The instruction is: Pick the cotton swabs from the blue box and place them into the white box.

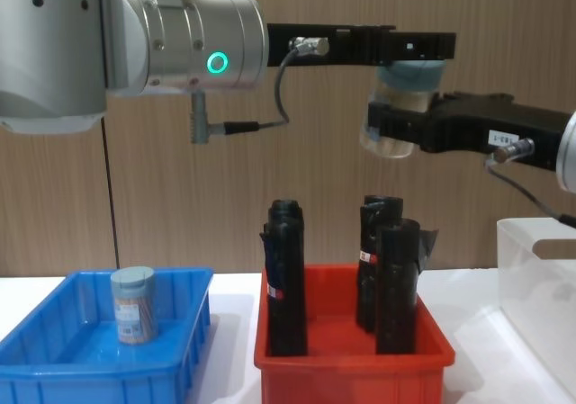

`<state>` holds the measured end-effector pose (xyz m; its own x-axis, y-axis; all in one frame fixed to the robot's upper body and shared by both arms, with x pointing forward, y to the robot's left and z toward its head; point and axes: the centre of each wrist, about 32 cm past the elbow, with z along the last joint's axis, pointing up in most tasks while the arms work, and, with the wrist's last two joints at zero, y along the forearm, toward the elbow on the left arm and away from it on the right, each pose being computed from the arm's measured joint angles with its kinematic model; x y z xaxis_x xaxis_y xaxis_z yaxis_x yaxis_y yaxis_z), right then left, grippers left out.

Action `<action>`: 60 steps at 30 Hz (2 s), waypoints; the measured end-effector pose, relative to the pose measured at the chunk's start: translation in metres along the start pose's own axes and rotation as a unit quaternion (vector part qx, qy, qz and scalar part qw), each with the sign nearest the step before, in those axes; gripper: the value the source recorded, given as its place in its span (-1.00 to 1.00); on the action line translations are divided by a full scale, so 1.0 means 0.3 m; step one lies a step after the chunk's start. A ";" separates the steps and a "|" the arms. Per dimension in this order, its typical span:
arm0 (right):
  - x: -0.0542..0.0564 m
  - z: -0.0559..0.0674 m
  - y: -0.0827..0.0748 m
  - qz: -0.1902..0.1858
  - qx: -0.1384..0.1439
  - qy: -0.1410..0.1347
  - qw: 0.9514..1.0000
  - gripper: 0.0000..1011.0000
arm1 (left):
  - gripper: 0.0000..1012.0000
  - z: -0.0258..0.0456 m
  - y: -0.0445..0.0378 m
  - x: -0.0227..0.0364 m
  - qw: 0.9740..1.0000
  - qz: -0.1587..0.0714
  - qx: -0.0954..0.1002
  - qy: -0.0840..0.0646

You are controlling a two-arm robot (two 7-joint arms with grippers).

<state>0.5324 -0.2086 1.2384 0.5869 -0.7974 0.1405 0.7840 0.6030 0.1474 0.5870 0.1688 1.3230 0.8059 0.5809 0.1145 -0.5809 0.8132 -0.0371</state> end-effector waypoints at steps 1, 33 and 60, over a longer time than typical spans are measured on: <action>0.000 -0.001 -0.001 0.000 0.000 0.001 1.000 0.31 | 0.98 0.000 0.000 0.000 1.000 0.000 0.000 0.000; 0.061 -0.097 -0.061 -0.063 -0.032 0.030 0.997 0.31 | 0.98 0.000 0.000 0.000 1.000 0.000 0.000 0.000; 0.271 -0.149 -0.132 -0.193 -0.069 0.021 0.979 0.31 | 0.98 0.000 0.000 0.000 1.000 0.000 0.000 0.000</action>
<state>0.5581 -0.2983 1.2003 0.2468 -0.9672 0.0598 0.9671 0.2497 0.0475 0.5870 0.1688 1.3230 0.8054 0.5815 0.1146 -0.5814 0.8128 -0.0375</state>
